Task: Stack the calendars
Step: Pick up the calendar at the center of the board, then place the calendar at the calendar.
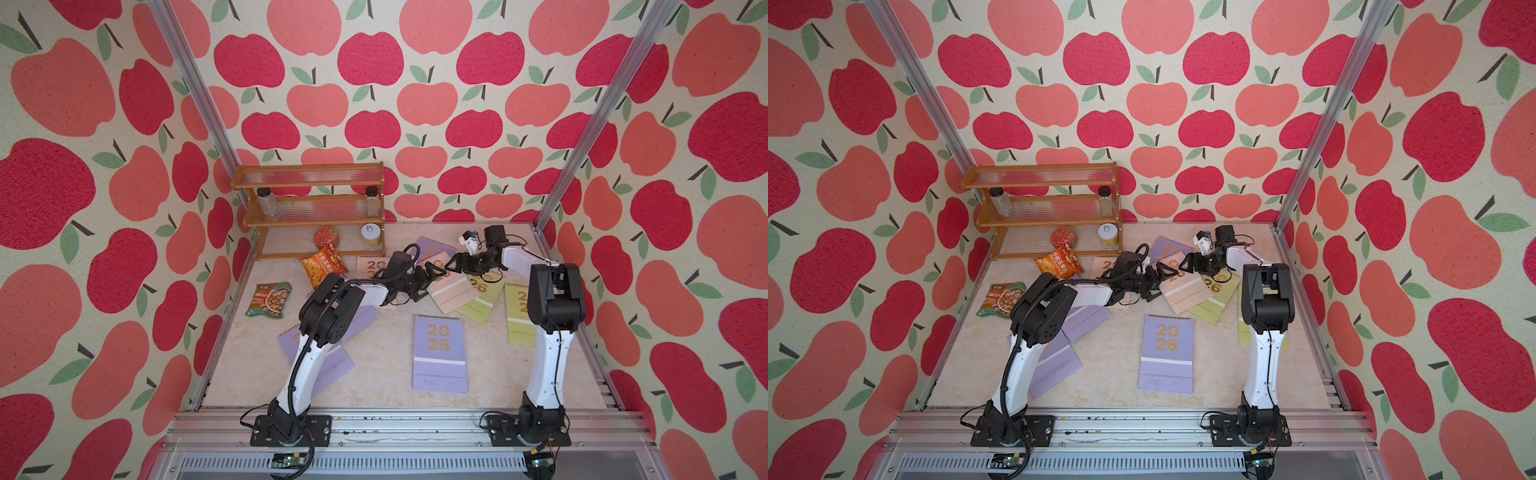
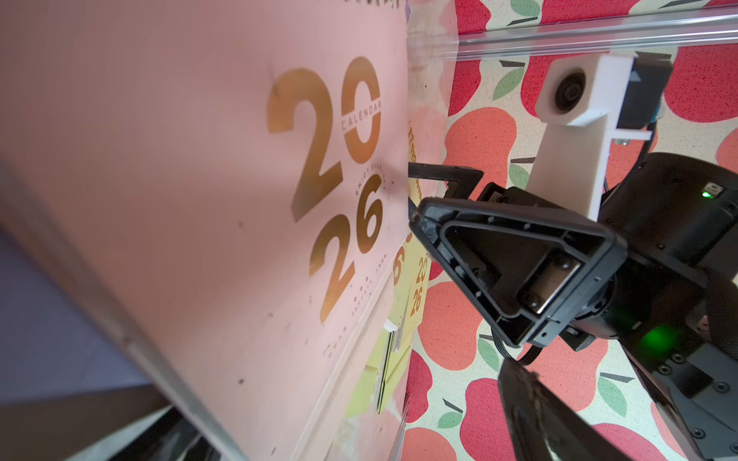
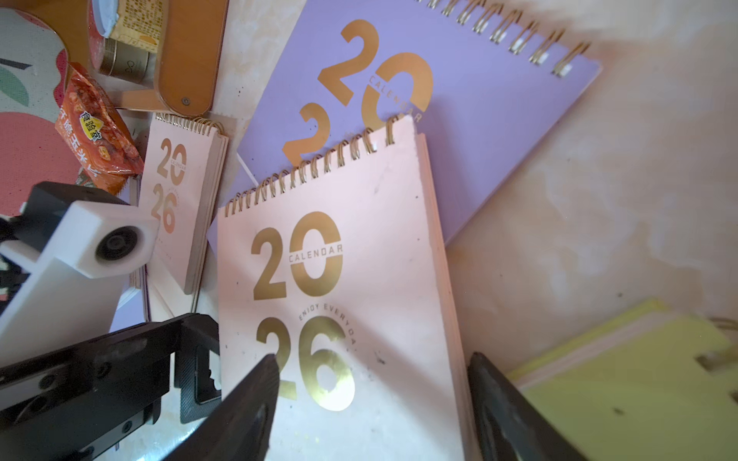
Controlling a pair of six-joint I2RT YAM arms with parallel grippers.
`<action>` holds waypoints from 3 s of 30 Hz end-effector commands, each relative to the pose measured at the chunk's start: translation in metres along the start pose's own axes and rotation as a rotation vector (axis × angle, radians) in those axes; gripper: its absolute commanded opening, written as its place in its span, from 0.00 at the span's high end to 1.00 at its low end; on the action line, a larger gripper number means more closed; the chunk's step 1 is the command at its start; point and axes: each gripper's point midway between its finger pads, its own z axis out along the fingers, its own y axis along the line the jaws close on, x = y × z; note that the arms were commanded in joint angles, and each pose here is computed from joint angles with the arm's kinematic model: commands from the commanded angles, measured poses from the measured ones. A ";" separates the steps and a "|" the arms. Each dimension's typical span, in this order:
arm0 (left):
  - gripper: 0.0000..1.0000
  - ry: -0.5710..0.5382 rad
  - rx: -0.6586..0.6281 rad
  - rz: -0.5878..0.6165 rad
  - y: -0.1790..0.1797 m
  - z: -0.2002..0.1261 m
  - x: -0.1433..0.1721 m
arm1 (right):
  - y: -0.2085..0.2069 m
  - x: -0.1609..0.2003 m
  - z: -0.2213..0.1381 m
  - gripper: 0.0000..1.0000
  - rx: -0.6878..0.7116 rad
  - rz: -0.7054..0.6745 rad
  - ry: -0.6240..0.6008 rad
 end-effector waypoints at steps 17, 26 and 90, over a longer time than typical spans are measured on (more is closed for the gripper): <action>0.51 -0.033 0.005 -0.001 0.000 -0.002 0.003 | 0.006 0.015 -0.002 0.23 -0.014 0.032 0.030; 0.97 -0.052 0.005 0.006 -0.005 -0.006 0.002 | 0.007 0.008 -0.011 0.24 -0.007 0.020 0.009; 1.00 0.177 0.379 0.856 -0.169 -0.260 0.039 | 0.300 0.014 -0.179 0.85 -0.737 -0.395 -0.416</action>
